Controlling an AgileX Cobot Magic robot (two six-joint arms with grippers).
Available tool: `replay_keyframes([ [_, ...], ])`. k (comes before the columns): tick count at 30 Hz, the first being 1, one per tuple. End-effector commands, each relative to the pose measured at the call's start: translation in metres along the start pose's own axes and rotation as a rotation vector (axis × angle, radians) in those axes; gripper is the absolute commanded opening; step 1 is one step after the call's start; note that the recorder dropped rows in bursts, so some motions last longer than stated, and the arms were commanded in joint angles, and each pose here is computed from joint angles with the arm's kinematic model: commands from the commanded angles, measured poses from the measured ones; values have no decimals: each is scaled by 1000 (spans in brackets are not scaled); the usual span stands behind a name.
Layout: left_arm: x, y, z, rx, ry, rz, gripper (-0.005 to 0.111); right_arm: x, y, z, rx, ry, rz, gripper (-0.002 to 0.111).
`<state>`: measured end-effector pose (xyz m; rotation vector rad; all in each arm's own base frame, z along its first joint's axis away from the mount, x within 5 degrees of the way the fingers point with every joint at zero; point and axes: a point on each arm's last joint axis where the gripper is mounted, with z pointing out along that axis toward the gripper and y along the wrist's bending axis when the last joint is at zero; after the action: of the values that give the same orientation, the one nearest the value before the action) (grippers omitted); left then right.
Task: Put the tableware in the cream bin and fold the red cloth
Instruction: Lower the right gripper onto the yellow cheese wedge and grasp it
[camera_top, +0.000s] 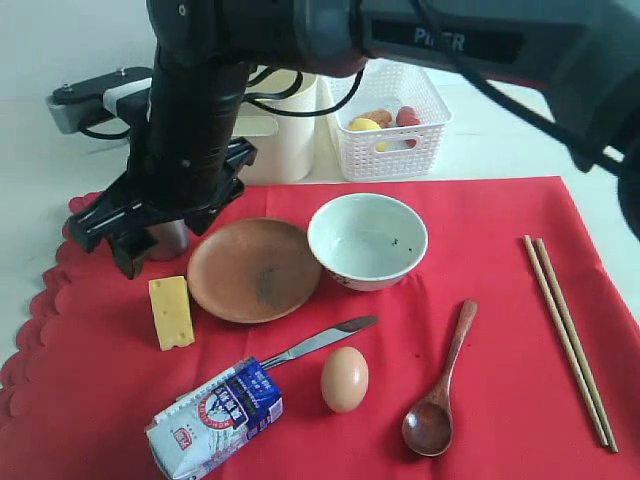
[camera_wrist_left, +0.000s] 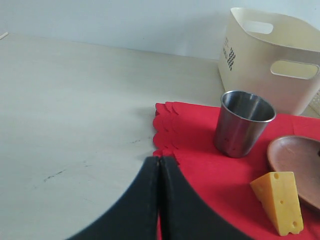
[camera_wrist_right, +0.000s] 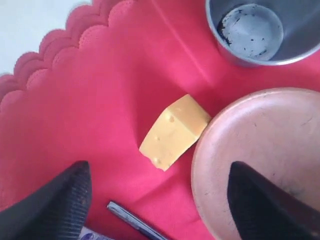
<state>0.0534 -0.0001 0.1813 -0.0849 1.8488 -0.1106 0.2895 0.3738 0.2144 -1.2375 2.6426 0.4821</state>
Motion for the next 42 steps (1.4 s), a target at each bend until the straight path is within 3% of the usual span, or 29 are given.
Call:
replay_keyframes([
  [1, 0, 0, 0, 3, -7, -7, 0, -2, -3, 16, 1, -16, 27, 71],
  [11, 0, 0, 0, 3, -7, -7, 0, -3, -9, 47, 0, -18, 73, 71],
  [16, 0, 0, 0, 3, -7, -7, 0, -2, 0, 55, 2, -18, 49, 71],
  [23, 0, 0, 0, 3, -7, -7, 0, 1, -3, 67, 89, -1, 58, 71],
  [32, 0, 0, 0, 3, -7, -7, 0, 4, 3, 83, 87, 18, 60, 71],
  [42, 0, 0, 0, 3, -7, -7, 0, 4, 10, 85, 118, 8, 8, 58],
])
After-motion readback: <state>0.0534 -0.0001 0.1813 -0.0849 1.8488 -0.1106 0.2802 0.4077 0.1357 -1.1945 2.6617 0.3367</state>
